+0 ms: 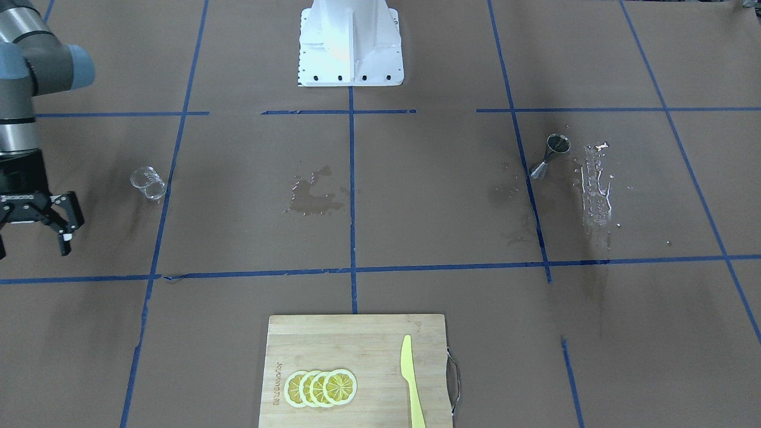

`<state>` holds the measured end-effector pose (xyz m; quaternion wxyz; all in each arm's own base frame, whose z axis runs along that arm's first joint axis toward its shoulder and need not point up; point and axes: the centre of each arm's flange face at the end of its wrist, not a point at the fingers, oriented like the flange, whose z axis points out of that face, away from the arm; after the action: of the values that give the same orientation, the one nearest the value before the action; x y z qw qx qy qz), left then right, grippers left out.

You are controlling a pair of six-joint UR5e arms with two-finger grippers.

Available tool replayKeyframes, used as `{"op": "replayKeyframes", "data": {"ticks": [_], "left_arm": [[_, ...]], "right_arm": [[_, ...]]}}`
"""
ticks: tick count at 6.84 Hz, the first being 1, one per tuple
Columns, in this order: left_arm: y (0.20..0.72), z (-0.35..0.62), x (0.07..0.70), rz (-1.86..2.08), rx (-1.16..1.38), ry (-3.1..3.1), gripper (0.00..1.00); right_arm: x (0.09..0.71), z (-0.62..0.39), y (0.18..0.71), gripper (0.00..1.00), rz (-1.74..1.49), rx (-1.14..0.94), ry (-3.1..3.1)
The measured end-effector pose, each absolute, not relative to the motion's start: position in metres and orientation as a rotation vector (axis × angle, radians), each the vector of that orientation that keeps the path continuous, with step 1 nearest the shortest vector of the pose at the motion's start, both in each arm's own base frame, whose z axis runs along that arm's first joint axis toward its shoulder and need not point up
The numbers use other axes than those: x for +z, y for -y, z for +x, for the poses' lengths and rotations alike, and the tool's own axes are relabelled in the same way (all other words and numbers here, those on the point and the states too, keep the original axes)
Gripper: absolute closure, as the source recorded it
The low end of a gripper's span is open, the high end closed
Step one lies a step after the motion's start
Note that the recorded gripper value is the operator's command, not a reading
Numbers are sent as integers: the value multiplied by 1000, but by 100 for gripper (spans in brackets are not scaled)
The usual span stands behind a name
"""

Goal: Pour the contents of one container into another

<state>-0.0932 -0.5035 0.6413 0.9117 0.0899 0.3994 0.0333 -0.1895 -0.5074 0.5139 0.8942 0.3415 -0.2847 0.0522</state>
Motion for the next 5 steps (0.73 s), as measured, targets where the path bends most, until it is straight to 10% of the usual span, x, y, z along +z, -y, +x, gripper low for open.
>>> {"op": "replayKeyframes", "data": {"ticks": [5], "left_arm": [[502,-92,646,174,64,-825,0]], "right_arm": [[576,17,533,0,138,-80,645]]}}
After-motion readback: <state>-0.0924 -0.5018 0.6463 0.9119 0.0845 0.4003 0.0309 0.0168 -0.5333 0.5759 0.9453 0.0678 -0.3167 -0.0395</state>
